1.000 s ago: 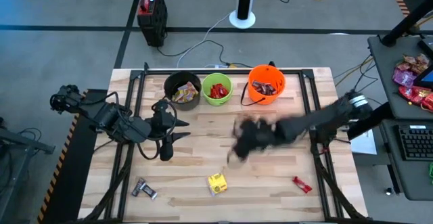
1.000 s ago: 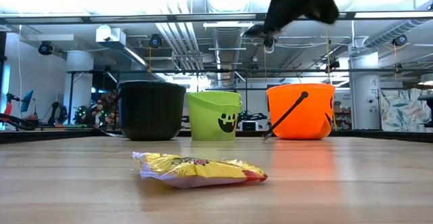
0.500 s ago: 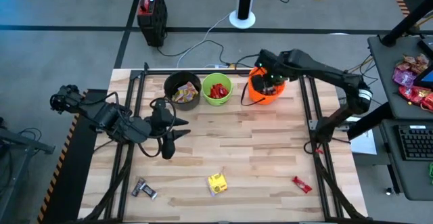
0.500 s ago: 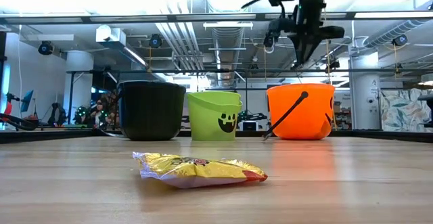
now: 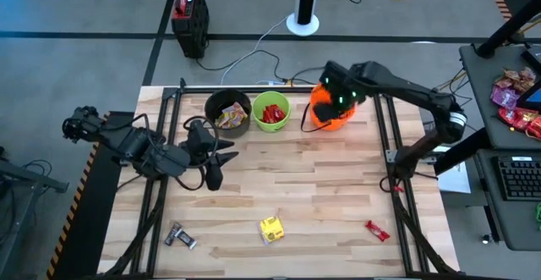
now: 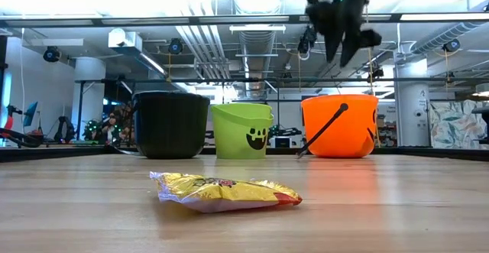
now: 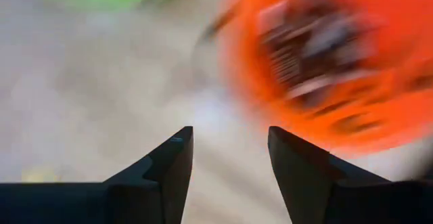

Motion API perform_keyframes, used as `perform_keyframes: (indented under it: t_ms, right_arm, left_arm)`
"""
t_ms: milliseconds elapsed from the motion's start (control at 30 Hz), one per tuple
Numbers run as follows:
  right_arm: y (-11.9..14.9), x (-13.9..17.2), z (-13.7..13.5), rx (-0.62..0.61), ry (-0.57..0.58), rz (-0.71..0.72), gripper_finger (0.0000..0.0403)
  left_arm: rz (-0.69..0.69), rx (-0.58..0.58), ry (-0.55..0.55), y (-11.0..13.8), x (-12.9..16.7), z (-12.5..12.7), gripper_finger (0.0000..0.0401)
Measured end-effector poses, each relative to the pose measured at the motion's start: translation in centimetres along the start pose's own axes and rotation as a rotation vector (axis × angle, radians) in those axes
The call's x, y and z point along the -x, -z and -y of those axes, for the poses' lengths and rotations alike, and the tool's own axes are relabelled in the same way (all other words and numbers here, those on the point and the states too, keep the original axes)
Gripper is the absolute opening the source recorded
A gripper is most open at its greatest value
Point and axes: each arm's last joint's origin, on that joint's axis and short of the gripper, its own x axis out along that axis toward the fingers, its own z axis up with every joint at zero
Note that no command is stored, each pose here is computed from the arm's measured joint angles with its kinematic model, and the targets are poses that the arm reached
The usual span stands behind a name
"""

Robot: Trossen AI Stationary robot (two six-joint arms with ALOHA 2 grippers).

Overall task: Sort candy by brand, put in halloween buckets
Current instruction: Put the red chocolate bar into the green bucket

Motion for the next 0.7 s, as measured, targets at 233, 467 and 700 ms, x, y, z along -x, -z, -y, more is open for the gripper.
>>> perform_keyframes:
  t_ms: [233, 467, 700]
  right_arm:
    - [8.7, 0.7, -7.2, 0.221, -0.208, -0.295, 0.0191]
    - [20.1, -2.5, -10.0, 0.264, -0.019, -0.588, 0.0194]
    - [28.0, -6.6, -7.9, 0.169, 0.196, -0.782, 0.0194]
  left_arm:
    - [-0.005, -0.045, -0.053, 0.1, -1.0, -0.8, 0.0127]
    - [-0.008, -0.124, -0.071, 0.2, -1.3, -1.1, 0.0127]
    - [0.002, -0.201, -0.063, 0.1, -1.3, -1.0, 0.0127]
